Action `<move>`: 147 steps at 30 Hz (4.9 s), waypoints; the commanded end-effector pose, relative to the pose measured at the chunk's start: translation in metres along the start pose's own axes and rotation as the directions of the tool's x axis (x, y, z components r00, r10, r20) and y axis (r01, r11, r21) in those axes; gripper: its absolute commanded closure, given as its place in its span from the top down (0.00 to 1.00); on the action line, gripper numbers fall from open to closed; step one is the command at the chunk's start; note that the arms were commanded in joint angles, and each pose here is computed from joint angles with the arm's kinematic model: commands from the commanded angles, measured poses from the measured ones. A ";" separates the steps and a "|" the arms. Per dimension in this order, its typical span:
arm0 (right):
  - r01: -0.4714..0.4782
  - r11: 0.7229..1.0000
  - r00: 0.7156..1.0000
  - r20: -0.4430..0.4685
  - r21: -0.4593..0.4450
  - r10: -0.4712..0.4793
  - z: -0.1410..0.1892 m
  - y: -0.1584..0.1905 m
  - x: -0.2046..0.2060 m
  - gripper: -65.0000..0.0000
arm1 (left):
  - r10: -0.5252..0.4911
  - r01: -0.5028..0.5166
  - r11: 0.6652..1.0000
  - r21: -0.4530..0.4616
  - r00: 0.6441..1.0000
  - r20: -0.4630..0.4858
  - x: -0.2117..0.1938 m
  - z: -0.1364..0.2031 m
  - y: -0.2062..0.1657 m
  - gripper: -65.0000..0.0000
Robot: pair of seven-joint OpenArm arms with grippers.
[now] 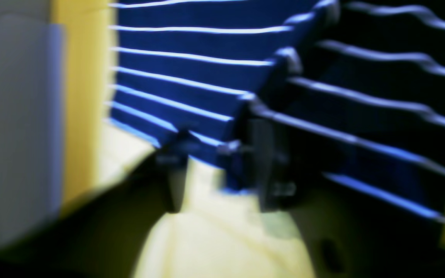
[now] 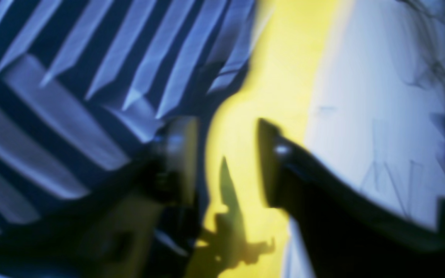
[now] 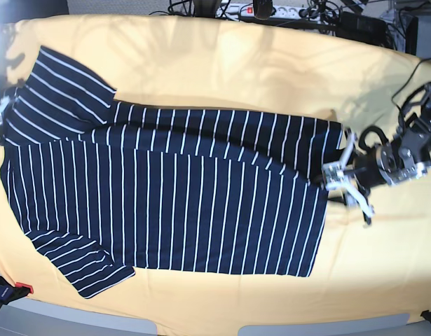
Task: Fold the T-shirt properly
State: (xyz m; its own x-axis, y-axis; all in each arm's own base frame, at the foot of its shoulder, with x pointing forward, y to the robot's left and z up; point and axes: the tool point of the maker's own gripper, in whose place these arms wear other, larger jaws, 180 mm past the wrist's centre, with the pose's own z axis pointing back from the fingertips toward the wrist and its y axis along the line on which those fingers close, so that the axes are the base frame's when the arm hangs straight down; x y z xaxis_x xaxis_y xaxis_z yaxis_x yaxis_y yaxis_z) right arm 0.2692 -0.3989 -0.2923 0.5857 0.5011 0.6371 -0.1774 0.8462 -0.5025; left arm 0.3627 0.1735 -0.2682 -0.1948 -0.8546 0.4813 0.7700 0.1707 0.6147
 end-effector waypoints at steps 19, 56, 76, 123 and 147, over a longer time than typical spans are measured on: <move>-0.044 0.827 0.997 -0.024 0.560 0.070 0.063 0.124 -0.003 0.55 | 0.141 -0.152 0.979 -0.135 0.987 -0.082 -0.014 0.022 -0.008 0.66; -0.232 0.764 0.954 -0.012 0.602 0.299 0.091 0.190 -0.022 0.00 | 0.146 -0.155 0.979 -0.133 0.986 -0.077 -0.014 0.023 -0.007 0.66; -0.293 0.869 0.950 0.226 0.398 0.216 -0.008 0.137 0.068 0.00 | 0.139 -0.146 0.980 -0.137 0.988 -0.064 -0.008 0.023 -0.007 0.66; -0.295 0.935 0.955 0.071 0.198 0.287 -0.113 0.084 0.096 0.69 | 0.023 -0.040 0.992 -0.122 0.990 -0.139 -0.026 0.027 -0.002 0.66; -0.226 0.878 0.967 0.208 0.421 0.149 0.026 0.052 0.123 0.69 | -0.149 0.101 0.908 -0.408 0.985 -0.088 -0.024 0.051 -0.117 0.66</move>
State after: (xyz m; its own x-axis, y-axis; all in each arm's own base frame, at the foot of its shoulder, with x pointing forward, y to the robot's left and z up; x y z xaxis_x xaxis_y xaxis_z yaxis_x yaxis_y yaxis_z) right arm 0.3052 -0.2881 -0.2411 0.4122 0.6400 0.6484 -0.6256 0.7162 -0.3093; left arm 0.2392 0.1973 -0.3307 -0.2444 -0.9122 0.3289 0.9366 -0.1343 0.3237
